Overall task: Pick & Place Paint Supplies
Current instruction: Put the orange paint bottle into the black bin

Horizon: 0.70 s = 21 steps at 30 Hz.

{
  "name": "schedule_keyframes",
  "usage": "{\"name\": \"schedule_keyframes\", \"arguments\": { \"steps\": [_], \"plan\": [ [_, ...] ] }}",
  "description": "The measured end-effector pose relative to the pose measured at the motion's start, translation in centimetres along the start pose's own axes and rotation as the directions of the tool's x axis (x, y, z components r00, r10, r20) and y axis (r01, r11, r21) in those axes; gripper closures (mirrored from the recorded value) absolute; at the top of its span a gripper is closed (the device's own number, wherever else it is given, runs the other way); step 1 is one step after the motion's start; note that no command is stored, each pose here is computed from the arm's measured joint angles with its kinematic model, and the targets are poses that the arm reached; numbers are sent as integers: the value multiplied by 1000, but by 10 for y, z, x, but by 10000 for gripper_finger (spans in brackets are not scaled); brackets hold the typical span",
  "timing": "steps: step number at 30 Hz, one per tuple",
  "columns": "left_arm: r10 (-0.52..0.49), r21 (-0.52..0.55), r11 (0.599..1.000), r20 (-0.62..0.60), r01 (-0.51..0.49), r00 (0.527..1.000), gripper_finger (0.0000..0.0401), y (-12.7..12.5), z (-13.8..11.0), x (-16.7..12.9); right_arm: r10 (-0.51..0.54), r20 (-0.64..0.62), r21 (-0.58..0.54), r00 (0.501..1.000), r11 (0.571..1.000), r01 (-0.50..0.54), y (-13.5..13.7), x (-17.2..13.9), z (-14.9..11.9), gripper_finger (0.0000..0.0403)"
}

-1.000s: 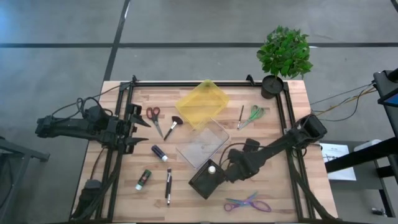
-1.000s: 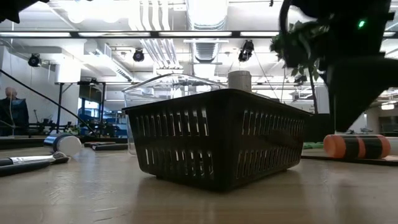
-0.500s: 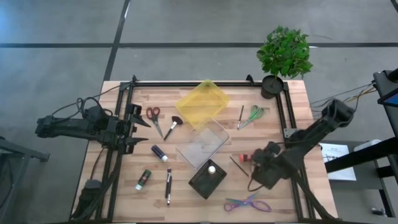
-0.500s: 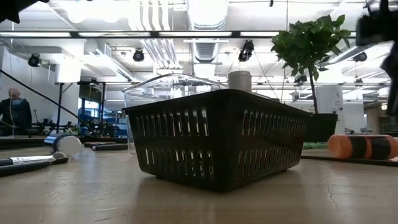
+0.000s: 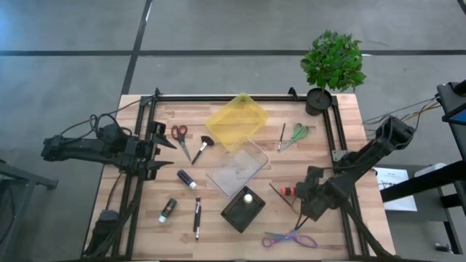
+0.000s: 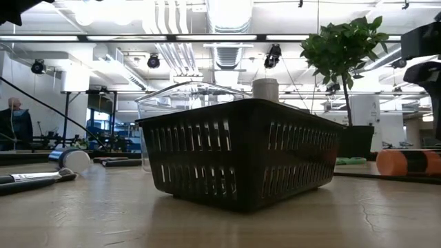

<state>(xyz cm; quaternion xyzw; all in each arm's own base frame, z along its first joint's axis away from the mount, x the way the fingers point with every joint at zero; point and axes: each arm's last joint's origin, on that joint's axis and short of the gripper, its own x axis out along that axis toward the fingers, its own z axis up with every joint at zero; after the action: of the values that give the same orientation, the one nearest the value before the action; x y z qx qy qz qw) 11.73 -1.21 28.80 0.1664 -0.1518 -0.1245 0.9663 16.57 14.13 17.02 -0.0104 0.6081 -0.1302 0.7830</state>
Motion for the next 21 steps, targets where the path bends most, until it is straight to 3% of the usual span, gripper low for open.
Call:
{"name": "schedule_keyframes", "arguments": {
  "steps": [10,21],
  "plan": [
    [0,-6,1000,-1,0,1000,180,0,0,0,-63,-87,-65,994,996,57,10,20,0,181],
    [0,-4,1000,-1,0,1000,180,0,0,0,-66,-95,-80,993,995,59,6,30,11,181]
  ]
}}
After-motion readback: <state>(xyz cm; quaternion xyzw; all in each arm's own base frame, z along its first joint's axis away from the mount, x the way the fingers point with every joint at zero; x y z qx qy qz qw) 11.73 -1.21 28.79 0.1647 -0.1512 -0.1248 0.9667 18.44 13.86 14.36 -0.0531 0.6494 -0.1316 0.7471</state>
